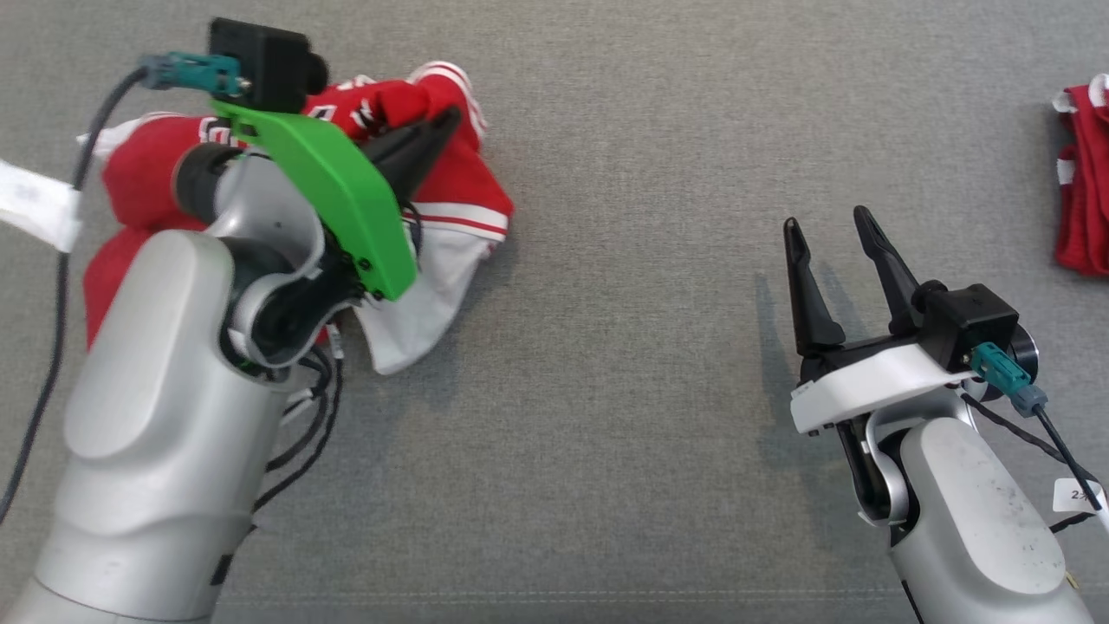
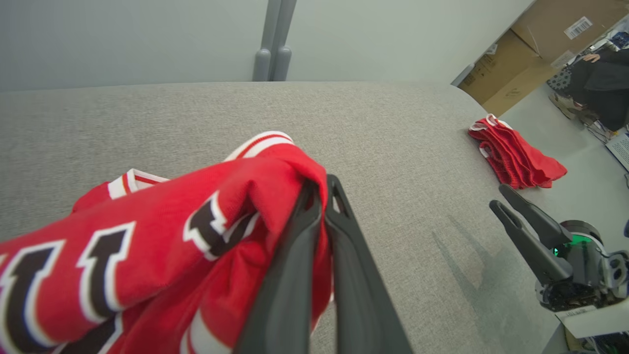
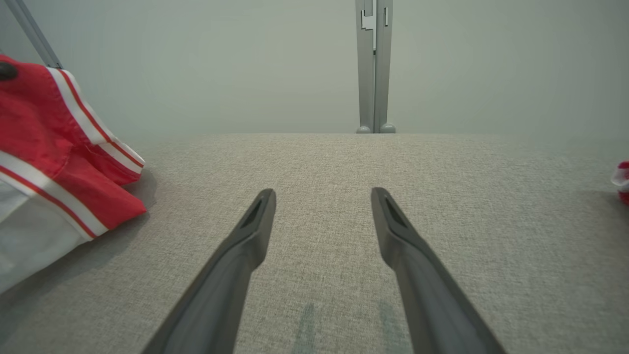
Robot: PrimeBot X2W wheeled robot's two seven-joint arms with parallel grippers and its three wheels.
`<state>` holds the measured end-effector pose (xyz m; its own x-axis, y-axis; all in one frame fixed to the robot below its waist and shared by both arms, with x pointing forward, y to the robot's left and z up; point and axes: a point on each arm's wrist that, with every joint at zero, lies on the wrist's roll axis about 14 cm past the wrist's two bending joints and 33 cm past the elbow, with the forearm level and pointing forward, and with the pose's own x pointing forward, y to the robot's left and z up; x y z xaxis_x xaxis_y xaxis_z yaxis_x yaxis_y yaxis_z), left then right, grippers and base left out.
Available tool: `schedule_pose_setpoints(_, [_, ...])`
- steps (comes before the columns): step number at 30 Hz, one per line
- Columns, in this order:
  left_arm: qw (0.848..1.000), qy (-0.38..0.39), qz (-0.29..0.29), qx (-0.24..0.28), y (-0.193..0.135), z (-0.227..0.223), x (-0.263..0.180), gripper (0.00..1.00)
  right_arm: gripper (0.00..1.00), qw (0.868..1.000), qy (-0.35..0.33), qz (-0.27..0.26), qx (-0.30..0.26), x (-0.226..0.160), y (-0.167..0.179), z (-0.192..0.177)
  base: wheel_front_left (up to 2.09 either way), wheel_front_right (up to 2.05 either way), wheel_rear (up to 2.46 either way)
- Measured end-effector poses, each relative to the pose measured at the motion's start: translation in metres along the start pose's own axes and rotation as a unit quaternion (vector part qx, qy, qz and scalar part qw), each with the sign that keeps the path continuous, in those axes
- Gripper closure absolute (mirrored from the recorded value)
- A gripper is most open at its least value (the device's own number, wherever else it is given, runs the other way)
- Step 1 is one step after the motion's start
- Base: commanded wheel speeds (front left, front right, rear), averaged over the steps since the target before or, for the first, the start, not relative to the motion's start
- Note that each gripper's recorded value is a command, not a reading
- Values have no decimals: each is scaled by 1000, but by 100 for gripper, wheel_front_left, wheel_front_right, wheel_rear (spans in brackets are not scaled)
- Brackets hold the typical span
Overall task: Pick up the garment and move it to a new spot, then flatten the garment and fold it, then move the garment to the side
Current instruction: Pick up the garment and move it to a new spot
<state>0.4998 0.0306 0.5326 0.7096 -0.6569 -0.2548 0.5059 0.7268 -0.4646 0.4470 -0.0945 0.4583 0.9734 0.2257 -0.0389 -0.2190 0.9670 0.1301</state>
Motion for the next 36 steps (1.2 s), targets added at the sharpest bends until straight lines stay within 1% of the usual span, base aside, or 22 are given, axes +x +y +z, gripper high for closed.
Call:
schedule_pose_setpoints(5, [994,48,-102,0,-75,-26,29,100,0,998,-5,-55,1,-14,-30,6,0,0,0])
schedule_pose_setpoints(9, [984,67,-162,6,-122,-35,43,100,0,995,-9,-97,1,-29,-52,11,0,0,0])
schedule_pose_setpoints(10, [982,70,-176,8,-132,-36,46,100,0,994,-15,-105,3,-32,-57,15,0,0,0])
schedule_pose_setpoints(11, [982,70,-176,8,-132,-36,46,100,0,994,-15,-105,3,-32,-57,15,0,0,0])
schedule_pose_setpoints(14, [975,90,-203,21,-152,-45,52,100,0,991,-25,-132,4,-41,-70,22,0,0,0])
schedule_pose_setpoints(19, [972,100,-212,24,-164,-48,68,100,0,985,-20,-173,2,-64,-89,22,0,0,0])
schedule_pose_setpoints(25, [979,110,-173,6,-152,-56,95,100,0,978,-19,-207,0,-84,-105,24,0,0,0])
schedule_pose_setpoints(29, [980,104,-172,-1,-159,-57,109,100,0,976,-14,-215,-3,-95,-107,24,0,0,0])
schedule_pose_setpoints(30, [981,95,-170,-2,-160,-54,113,95,0,976,-12,-216,-3,-97,-107,23,0,0,0])
schedule_pose_setpoints(32, [983,87,-164,2,-159,-53,122,100,0,977,-5,-212,-2,-101,-104,20,0,0,0])
schedule_pose_setpoints(35, [984,90,-155,5,-157,-62,131,100,0,977,1,-214,-2,-108,-104,17,0,0,0])
schedule_pose_setpoints(36, [983,92,-157,4,-159,-64,133,96,0,975,0,-221,-3,-112,-107,18,0,0,0])
